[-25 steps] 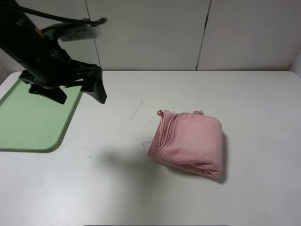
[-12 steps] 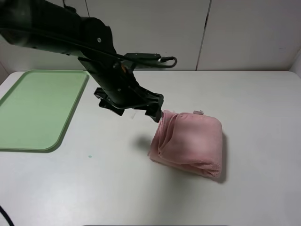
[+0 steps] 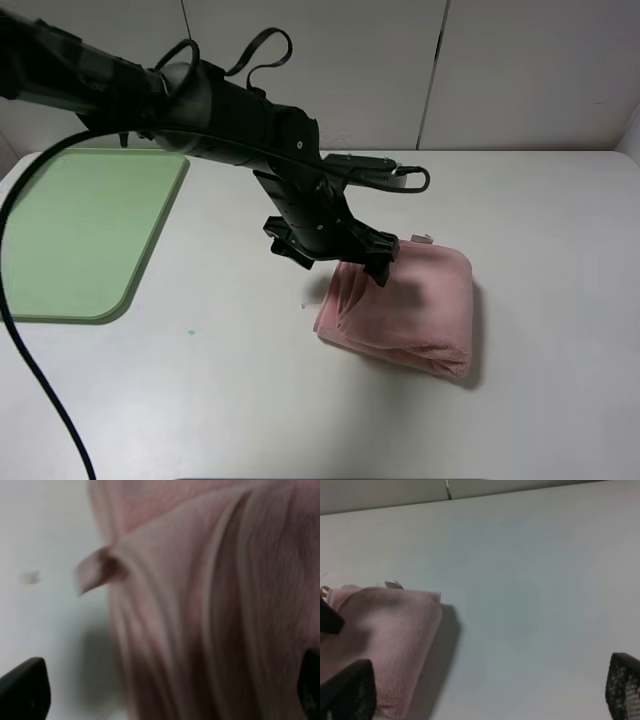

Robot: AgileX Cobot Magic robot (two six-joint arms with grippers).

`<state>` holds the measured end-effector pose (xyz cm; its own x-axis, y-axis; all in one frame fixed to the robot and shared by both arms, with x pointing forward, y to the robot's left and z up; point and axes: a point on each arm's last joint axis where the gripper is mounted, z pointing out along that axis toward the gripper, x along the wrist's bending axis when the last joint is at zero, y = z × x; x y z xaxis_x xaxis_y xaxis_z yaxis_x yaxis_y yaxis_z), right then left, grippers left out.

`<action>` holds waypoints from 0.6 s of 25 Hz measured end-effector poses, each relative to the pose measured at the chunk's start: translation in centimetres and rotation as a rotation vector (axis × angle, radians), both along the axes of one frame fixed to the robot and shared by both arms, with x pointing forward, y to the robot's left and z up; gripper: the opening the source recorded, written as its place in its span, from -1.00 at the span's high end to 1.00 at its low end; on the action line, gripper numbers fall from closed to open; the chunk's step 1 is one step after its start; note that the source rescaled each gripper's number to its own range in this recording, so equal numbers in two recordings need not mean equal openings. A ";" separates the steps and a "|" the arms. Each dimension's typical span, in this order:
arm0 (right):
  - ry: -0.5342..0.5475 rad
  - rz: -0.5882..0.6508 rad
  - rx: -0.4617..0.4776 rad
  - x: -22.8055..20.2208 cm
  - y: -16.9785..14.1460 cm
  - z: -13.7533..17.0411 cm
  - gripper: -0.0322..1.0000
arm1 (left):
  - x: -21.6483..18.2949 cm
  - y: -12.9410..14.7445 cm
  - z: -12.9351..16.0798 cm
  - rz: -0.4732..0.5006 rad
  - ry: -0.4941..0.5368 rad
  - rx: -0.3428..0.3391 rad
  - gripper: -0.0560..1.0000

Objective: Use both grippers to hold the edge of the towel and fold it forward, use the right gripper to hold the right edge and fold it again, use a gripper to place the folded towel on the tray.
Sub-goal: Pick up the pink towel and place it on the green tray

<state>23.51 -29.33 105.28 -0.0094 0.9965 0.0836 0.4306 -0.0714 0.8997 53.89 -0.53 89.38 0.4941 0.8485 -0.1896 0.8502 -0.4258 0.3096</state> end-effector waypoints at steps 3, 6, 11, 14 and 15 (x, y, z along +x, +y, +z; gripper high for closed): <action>0.000 0.000 0.000 0.0 0.0 0.0 -1.00 | -0.3 -0.6 -0.8 0.002 0.011 -0.009 -0.99; 0.000 0.000 0.000 0.0 0.0 0.0 -1.00 | -0.4 -0.9 -1.4 0.000 0.009 -0.010 -0.99; 0.000 0.000 0.000 0.0 0.0 0.0 -1.00 | -0.5 -1.4 -2.5 -0.007 -0.009 -0.020 -1.00; 0.000 0.000 0.000 0.0 0.0 0.0 -1.00 | -0.5 -1.9 -2.7 -0.010 -0.034 -0.040 -0.99; 0.000 0.000 0.000 0.0 0.0 0.0 -1.00 | -0.5 -2.1 -2.7 -0.011 -0.046 -0.049 -0.99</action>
<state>23.51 -29.33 105.28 -0.0094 0.9965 0.0836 0.4306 -0.0714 0.8997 53.37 -2.59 86.66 0.5124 0.8333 -0.2075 0.8300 -0.4186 0.3686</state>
